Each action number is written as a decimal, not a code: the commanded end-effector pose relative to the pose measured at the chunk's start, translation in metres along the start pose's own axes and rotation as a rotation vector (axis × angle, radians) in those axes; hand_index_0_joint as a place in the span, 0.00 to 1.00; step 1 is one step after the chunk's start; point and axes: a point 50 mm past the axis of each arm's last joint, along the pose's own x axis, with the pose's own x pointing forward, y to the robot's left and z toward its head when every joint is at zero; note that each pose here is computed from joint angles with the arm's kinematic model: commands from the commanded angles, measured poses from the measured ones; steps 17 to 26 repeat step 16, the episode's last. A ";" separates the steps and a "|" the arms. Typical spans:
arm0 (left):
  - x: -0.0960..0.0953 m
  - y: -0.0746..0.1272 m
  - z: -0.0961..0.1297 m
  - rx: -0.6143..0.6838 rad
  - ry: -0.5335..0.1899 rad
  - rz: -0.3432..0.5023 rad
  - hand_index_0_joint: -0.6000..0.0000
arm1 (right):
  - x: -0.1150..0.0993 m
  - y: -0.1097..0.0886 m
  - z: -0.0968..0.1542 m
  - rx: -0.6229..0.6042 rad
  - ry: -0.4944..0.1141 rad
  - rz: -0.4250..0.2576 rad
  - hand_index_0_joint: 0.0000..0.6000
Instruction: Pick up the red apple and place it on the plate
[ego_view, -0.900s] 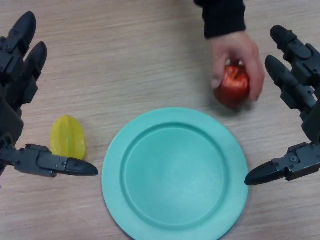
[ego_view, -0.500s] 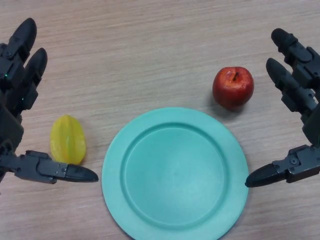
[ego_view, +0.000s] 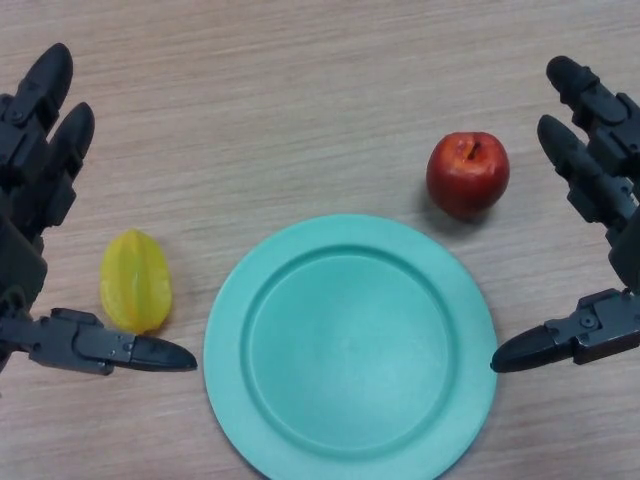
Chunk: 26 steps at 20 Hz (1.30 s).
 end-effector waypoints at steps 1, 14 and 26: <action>-0.004 0.004 0.030 0.084 -0.184 0.022 1.00 | -0.006 -0.006 0.037 -0.077 -0.243 -0.036 0.00; -0.003 0.002 0.040 0.119 -0.217 0.041 1.00 | -0.014 -0.010 0.044 -0.080 -0.266 -0.067 0.00; -0.002 0.002 0.039 0.120 -0.208 0.047 1.00 | -0.014 -0.010 0.044 -0.078 -0.264 -0.068 0.00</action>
